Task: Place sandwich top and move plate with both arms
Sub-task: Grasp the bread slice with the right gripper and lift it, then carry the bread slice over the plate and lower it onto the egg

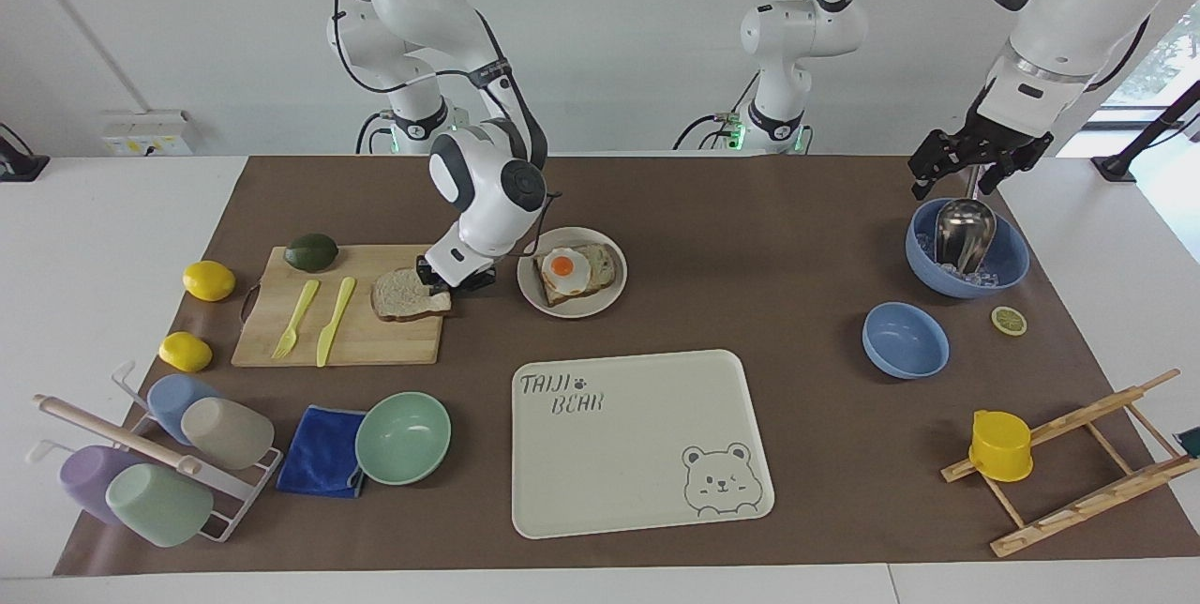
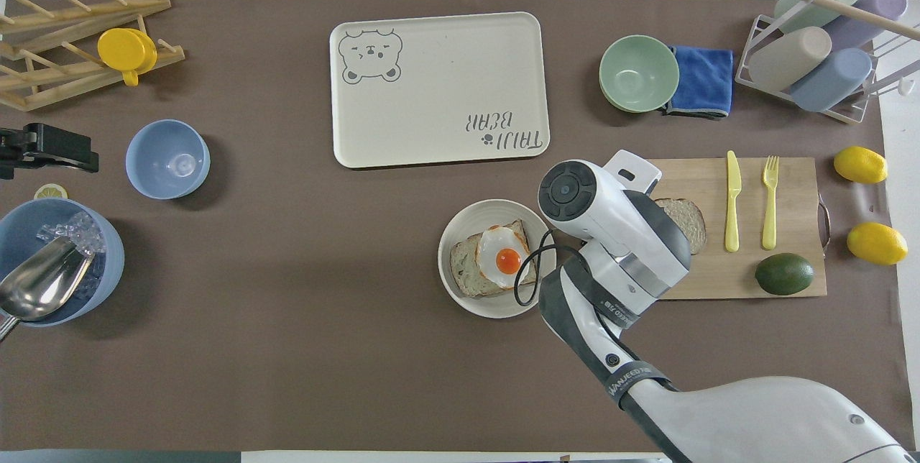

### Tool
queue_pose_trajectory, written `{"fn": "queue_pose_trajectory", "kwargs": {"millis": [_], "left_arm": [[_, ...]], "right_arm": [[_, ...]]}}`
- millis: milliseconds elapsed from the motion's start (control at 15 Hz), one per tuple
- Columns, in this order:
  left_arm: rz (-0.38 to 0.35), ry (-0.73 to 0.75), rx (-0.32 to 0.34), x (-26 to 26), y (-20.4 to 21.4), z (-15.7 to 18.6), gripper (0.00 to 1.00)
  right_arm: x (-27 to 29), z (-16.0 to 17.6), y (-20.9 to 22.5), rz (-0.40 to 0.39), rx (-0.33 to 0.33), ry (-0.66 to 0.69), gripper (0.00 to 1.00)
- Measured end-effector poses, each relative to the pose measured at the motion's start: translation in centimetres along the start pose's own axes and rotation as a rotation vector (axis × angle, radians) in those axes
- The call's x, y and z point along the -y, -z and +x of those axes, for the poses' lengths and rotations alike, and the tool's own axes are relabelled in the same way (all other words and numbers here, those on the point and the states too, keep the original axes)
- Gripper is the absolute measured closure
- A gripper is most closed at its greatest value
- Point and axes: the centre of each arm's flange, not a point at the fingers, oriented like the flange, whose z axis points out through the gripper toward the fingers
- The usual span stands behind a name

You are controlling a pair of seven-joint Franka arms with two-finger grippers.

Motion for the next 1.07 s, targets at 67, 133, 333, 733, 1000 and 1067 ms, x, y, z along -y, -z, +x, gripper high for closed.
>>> {"fn": "queue_pose_trajectory", "kwargs": {"millis": [67,133,333,733,1000,1067], "left_arm": [[0.000,0.000,0.000,0.0,0.0,0.0,0.00],[0.000,0.000,0.000,0.0,0.0,0.0,0.00],[0.000,0.000,0.002,0.0,-0.1,-0.1,0.00],[0.000,0.001,0.005,0.0,-0.2,-0.3,0.00],[0.001,0.016,0.011,0.8,-0.4,-0.4,0.00],[0.001,0.025,0.013,1.3,-0.5,-0.4,0.00]], "right_arm": [[-0.3,0.2,0.4,-0.005,0.000,0.002,0.90],[-0.6,0.4,1.0,-0.010,0.000,0.007,0.90],[-0.9,1.1,4.0,-0.031,0.005,0.022,0.90],[4.2,0.8,17.6,0.032,0.007,0.056,0.92],[10.3,-0.5,20.3,0.163,-0.010,0.007,0.92],[11.4,-0.5,20.0,0.184,-0.014,0.001,0.92]]}}
